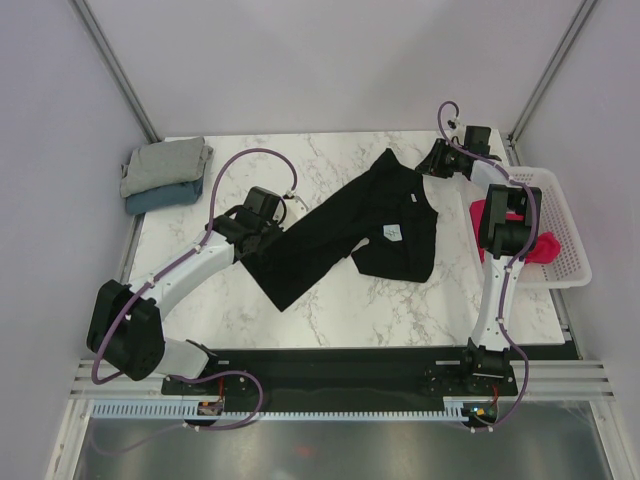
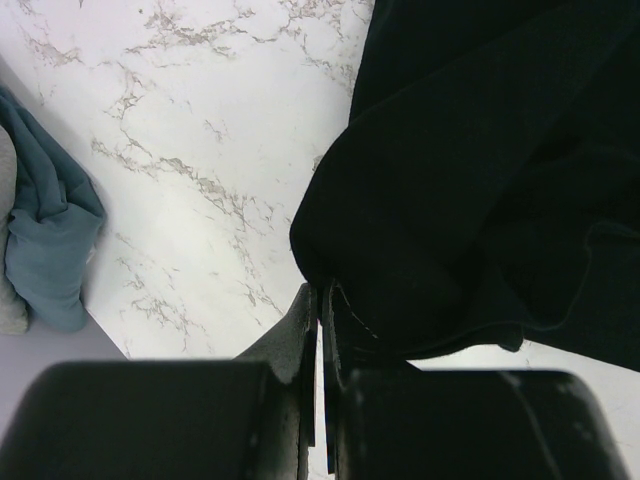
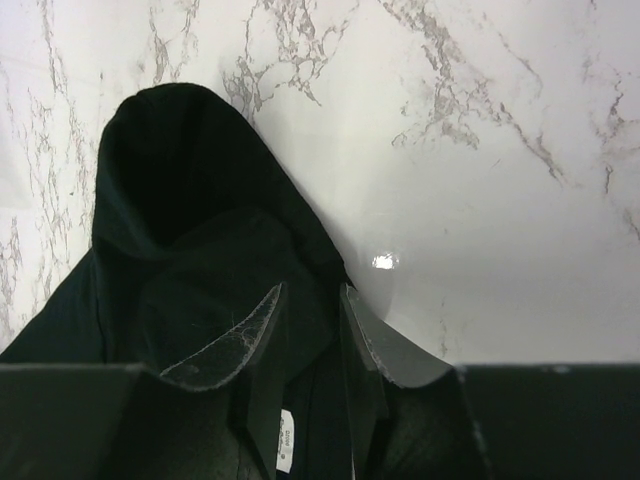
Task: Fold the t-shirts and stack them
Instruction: Flatten the tshirt out
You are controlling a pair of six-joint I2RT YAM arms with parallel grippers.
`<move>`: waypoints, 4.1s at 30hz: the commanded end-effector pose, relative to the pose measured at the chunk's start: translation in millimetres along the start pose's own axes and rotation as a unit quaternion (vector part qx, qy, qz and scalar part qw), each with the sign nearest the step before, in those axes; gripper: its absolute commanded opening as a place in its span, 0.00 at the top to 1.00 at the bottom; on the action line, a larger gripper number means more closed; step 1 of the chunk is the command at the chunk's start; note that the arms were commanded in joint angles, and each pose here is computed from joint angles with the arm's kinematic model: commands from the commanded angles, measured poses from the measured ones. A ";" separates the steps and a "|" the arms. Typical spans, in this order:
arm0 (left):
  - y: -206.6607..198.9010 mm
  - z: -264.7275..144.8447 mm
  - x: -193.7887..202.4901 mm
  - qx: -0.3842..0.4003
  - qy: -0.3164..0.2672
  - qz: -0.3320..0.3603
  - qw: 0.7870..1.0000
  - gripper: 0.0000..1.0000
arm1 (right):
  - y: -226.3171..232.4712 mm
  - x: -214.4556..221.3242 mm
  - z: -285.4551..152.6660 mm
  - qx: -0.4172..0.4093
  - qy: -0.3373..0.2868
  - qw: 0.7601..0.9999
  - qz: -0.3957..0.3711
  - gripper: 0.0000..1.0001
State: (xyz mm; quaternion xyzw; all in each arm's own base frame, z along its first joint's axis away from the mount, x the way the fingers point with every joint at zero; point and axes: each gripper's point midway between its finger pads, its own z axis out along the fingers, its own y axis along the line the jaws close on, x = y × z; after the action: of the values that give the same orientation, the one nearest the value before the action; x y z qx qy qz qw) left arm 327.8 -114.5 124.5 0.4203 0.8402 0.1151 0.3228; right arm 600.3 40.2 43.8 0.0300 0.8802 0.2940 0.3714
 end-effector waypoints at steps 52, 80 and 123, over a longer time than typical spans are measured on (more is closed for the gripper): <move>117.1 -80.8 -63.9 -0.217 -0.147 -0.055 0.963 0.98 | 212.7 -164.1 -233.0 -0.114 -0.220 0.953 -0.172 1.00; 185.2 -460.5 -77.4 -0.362 -0.497 -0.042 0.788 0.98 | 411.1 -48.1 -660.7 0.041 -0.589 0.732 -0.339 1.00; 178.1 115.9 -40.2 -0.165 -0.099 0.016 0.981 0.98 | 76.4 -98.7 -75.6 0.113 -0.147 0.952 -0.246 1.00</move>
State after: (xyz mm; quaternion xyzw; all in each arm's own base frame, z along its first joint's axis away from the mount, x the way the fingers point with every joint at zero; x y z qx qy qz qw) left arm 493.1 -39.5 119.3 0.4048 0.7857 0.2010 0.4224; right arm 561.5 55.7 165.3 -0.1241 0.8480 0.1127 0.5027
